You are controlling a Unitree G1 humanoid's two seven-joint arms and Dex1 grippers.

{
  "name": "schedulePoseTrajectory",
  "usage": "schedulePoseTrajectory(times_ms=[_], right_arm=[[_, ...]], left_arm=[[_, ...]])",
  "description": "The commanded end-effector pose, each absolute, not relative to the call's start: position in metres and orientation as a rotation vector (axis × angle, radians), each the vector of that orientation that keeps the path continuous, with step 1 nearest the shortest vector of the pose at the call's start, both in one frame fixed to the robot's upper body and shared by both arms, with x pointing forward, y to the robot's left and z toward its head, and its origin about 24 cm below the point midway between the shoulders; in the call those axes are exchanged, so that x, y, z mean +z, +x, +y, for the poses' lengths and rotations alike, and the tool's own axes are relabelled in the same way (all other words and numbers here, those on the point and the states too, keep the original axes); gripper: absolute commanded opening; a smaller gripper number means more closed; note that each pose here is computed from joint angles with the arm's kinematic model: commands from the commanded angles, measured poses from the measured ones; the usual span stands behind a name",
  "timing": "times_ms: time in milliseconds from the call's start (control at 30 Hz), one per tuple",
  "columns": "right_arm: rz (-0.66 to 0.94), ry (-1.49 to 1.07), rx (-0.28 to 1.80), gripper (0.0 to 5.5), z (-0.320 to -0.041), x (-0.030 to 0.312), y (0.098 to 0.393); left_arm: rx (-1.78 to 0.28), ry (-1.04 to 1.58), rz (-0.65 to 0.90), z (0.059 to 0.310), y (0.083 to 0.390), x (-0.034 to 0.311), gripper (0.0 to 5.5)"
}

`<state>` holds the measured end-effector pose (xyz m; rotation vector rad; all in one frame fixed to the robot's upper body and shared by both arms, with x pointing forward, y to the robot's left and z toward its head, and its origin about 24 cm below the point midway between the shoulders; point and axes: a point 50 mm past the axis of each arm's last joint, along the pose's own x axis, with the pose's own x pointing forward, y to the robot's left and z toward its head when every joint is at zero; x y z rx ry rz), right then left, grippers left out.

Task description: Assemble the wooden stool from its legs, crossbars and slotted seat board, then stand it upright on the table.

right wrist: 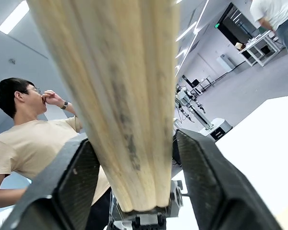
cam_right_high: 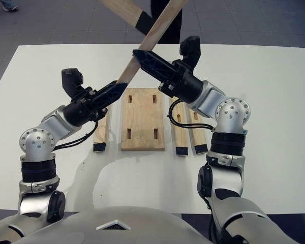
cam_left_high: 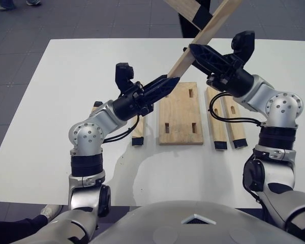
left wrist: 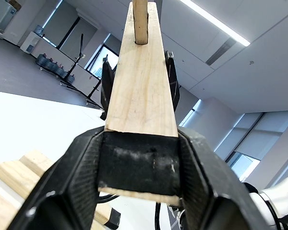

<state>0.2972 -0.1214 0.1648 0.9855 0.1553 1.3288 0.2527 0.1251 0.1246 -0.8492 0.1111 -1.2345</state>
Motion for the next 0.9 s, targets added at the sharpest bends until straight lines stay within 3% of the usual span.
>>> schedulePoseTrajectory(times_ms=[33,500,800,833,900], right_arm=[[0.119,1.006,1.303,2.05,-0.121,0.173,0.302],[0.234,0.953,1.327,2.05,-0.128,0.165,0.290],[0.227,0.948,1.339,2.05,-0.126,0.168,0.286],[0.229,0.947,1.337,2.05,-0.126,0.168,0.285],[0.237,0.945,1.335,2.04,-0.126,0.167,0.285]], left_arm=[[-1.256,-0.843,0.107,0.121,0.251,0.125,2.06],[-1.235,-0.827,0.098,0.127,0.256,0.126,2.06],[-1.262,-0.823,0.144,0.119,0.250,0.119,2.06],[-1.257,-0.812,0.149,0.118,0.251,0.119,2.43],[-1.250,-0.796,0.135,0.118,0.252,0.120,2.62]])
